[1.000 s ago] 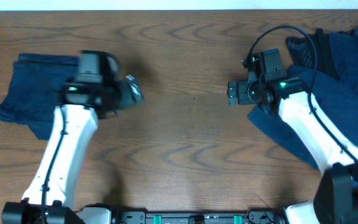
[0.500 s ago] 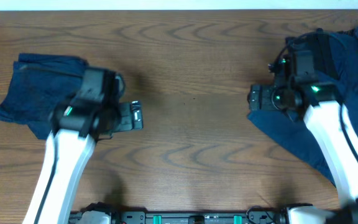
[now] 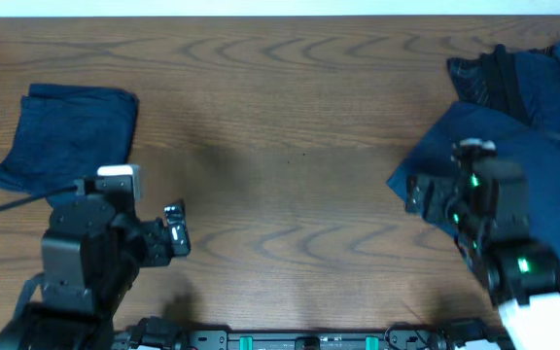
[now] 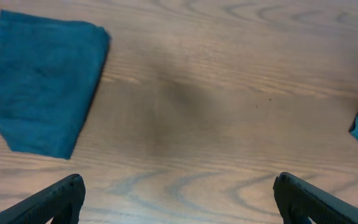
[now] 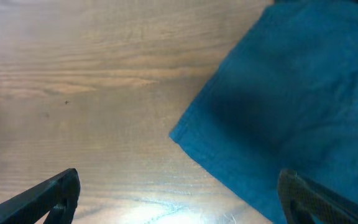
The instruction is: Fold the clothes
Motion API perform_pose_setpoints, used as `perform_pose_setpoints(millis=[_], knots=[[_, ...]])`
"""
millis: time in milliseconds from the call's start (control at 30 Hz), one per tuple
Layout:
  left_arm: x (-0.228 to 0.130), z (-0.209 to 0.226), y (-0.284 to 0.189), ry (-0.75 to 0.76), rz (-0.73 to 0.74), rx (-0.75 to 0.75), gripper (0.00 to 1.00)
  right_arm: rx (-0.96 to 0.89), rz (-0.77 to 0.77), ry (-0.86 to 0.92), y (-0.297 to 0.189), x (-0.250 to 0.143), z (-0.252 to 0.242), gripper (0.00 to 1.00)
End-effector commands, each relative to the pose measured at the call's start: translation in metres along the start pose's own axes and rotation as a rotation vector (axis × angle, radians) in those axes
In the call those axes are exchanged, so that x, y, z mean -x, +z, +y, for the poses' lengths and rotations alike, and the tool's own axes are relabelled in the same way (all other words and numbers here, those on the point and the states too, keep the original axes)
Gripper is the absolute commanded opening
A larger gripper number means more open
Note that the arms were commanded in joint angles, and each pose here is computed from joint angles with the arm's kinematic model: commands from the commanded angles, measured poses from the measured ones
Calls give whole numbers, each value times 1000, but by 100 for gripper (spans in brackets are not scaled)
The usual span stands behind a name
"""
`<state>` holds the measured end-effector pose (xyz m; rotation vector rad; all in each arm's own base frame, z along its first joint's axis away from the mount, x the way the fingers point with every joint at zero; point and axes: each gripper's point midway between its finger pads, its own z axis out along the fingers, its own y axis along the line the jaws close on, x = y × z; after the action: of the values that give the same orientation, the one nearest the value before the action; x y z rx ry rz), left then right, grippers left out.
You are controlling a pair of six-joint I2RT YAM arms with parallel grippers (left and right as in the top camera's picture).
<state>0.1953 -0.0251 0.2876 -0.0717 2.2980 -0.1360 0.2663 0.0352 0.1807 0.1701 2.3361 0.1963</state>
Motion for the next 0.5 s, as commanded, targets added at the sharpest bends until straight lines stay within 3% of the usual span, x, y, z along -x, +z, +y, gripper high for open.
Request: perform_pose_setpoints(millis=[0,233,467], knots=[[-4,10,-11,21,-45,38,98,-8,-81,17,-16,0,-5,99],[-37,21,-10,-34,-78,54,98,-7,-153,20,-33,5,-7,99],[-34,19,2,-37,-88,50,98,-44,-154,23,-31,6,-13,99]])
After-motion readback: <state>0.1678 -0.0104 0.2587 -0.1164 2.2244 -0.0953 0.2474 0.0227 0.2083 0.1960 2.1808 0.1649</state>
